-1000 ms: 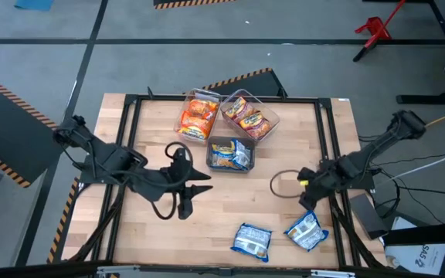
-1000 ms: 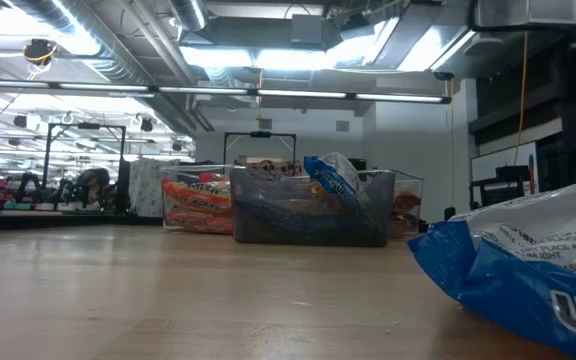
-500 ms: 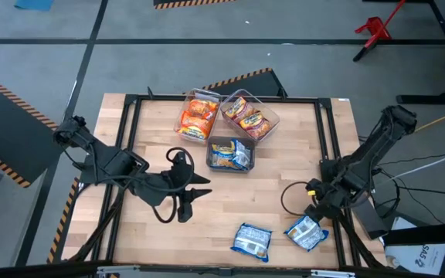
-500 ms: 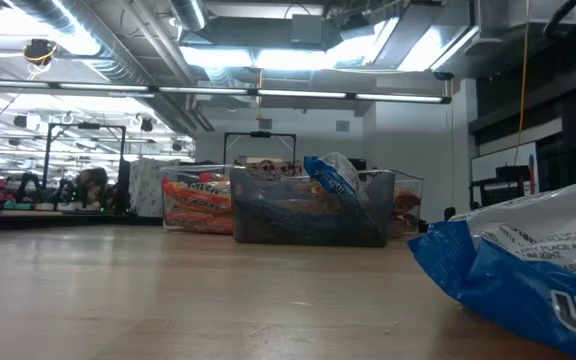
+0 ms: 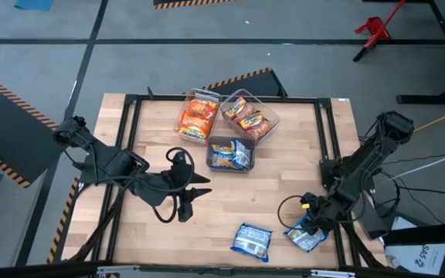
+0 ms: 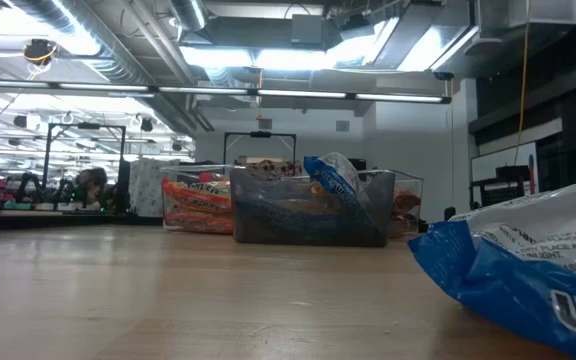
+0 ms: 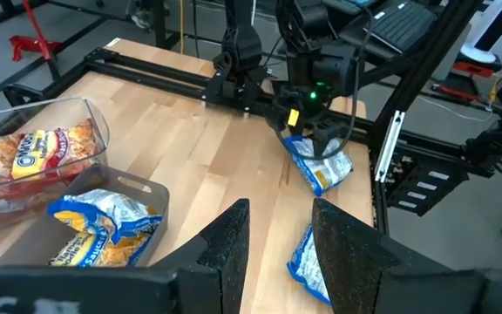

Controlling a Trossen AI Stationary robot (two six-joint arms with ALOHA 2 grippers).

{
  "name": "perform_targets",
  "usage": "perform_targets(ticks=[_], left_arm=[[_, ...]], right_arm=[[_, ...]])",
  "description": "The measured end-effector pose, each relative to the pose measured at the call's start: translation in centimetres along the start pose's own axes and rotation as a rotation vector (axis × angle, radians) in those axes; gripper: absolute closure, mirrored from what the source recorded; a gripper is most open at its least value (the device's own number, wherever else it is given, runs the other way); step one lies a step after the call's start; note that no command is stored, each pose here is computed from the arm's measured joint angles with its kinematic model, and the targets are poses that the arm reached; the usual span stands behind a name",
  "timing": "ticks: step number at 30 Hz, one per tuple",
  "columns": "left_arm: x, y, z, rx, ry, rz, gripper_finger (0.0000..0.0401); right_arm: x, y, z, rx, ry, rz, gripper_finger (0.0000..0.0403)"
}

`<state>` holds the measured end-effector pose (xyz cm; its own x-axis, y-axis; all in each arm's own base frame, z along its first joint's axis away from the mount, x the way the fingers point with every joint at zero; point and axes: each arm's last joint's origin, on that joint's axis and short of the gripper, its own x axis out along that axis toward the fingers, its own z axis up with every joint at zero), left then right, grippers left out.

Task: Sort Maruchan noodles
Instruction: Put the blue noodle pack into the black transparent bin

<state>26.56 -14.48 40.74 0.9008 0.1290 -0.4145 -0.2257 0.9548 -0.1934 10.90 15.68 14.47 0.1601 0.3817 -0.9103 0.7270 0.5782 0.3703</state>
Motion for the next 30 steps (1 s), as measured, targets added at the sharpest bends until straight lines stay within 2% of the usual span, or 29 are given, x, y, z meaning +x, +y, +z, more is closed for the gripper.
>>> perform_targets(ticks=[5, 9, 15, 22, 24, 30], left_arm=[[0.0, 0.0, 0.0, 0.001, 0.001, 0.004, 0.0281], [0.0, 0.0, 0.0, -0.001, 0.001, 0.004, 0.0281], [0.1, 0.2, 0.1, -0.075, -0.001, 0.01, 0.0281], [0.4, 0.6, 0.3, -0.142, -0.006, 0.026, 0.0281], [0.6, 0.8, 0.4, -0.164, -0.01, 0.036, 0.0281], [1.3, 2.0, 1.0, -0.238, -0.023, 0.083, 0.0281]], right_arm=[[0.8, 0.2, 0.0, 0.003, -0.001, -0.018, 0.0104], [0.8, 0.2, 0.1, 0.009, -0.022, -0.01, 0.0178], [0.9, 0.2, 0.1, 0.029, -0.034, -0.007, 0.0295], [0.4, 1.0, 0.1, 0.035, -0.102, 0.019, 0.0382], [0.1, 1.3, 0.1, 0.031, -0.133, 0.017, 0.0395], [-1.6, 2.7, 0.3, 0.044, -0.26, -0.012, 0.0394]])
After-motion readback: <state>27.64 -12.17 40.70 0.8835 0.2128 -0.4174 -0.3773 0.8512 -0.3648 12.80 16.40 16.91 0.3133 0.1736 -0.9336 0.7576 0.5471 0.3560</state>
